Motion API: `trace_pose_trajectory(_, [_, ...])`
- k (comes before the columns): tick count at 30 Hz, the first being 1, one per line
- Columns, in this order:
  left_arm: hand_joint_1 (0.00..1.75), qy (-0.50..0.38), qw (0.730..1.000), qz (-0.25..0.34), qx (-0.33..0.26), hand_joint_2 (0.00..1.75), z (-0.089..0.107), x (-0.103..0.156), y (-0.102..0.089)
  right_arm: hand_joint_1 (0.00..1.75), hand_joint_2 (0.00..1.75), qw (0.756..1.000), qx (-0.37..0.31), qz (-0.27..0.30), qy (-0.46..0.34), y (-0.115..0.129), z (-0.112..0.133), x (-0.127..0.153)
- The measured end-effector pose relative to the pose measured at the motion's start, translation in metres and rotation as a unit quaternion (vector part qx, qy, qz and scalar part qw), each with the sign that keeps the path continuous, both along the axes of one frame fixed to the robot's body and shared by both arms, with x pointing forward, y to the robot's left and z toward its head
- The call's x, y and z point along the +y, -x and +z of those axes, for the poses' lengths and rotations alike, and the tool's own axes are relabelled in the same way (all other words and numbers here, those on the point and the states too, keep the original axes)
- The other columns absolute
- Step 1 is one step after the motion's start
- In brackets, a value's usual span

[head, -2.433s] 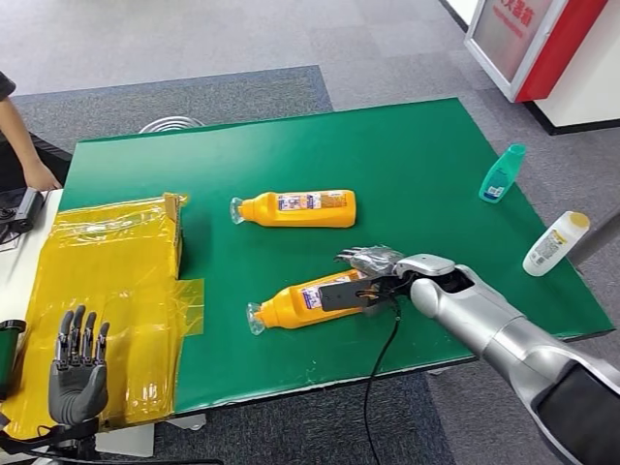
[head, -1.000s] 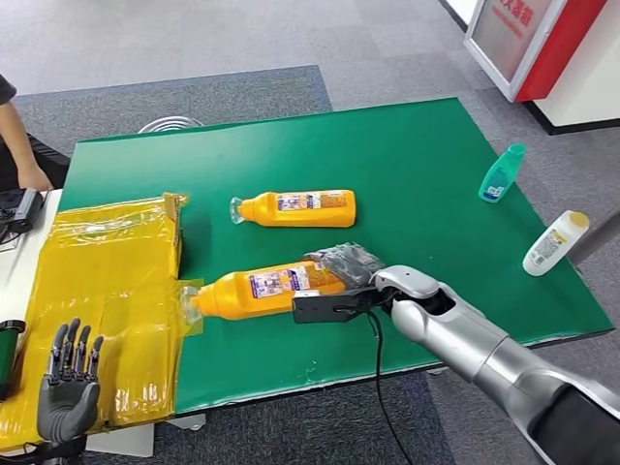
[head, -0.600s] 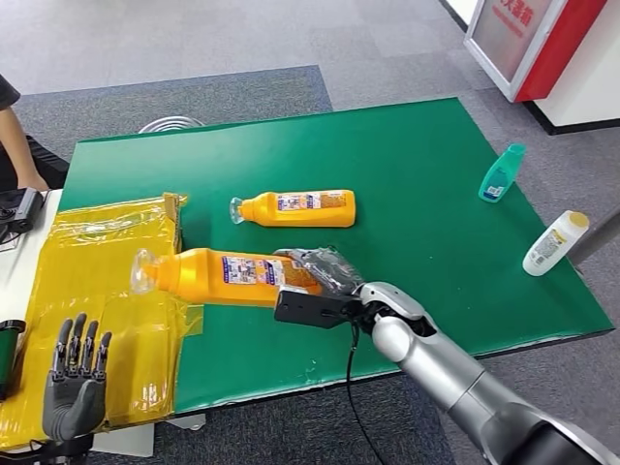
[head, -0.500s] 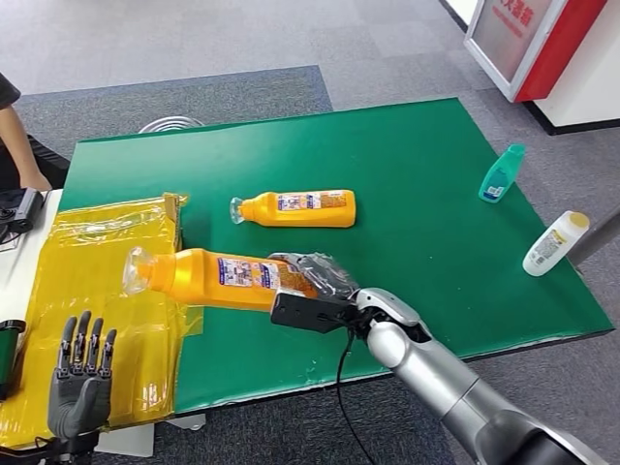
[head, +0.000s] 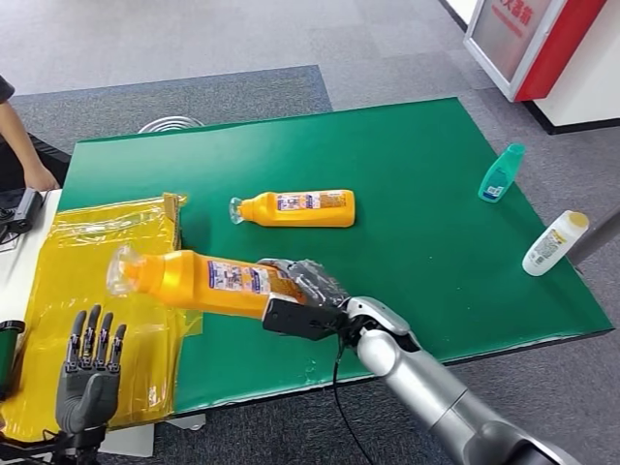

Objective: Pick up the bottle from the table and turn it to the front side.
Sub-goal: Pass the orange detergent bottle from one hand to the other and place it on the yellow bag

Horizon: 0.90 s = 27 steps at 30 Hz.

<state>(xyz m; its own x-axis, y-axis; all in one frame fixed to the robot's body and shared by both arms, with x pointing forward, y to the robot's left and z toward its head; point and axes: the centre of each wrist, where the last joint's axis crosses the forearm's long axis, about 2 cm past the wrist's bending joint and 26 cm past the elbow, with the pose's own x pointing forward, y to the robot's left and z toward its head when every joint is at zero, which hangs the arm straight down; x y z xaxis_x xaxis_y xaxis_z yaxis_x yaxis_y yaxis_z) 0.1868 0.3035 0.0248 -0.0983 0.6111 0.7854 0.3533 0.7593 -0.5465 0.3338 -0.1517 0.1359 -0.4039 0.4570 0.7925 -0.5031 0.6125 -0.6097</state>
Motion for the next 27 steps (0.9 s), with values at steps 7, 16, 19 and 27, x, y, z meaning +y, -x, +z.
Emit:
trace_pose_trajectory(7, [0.00, 0.008, 0.997, -0.049, -0.066, 1.75, 0.005, 0.027, 0.001, 1.75, 1.75, 0.998, -0.017, 0.053, -0.032, 0.010, 0.004, 0.062])
trace_pose_trajectory(16, [0.00, -0.034, 0.994, -0.088, -0.059, 1.75, 0.019, 0.011, -0.016, 1.75, 1.75, 0.998, -0.017, 0.055, -0.004, 0.020, -0.011, 0.063])
trace_pose_trajectory(19, [0.00, -0.019, 0.993, -0.101, -0.061, 1.75, 0.024, 0.002, -0.021, 1.75, 1.75, 0.998, -0.023, 0.063, -0.006, 0.027, -0.020, 0.061])
trace_pose_trajectory(27, [0.00, -0.039, 0.984, -0.156, -0.082, 1.75, 0.044, -0.025, -0.040, 1.75, 1.75, 0.997, -0.032, 0.068, -0.016, 0.047, -0.038, 0.063])
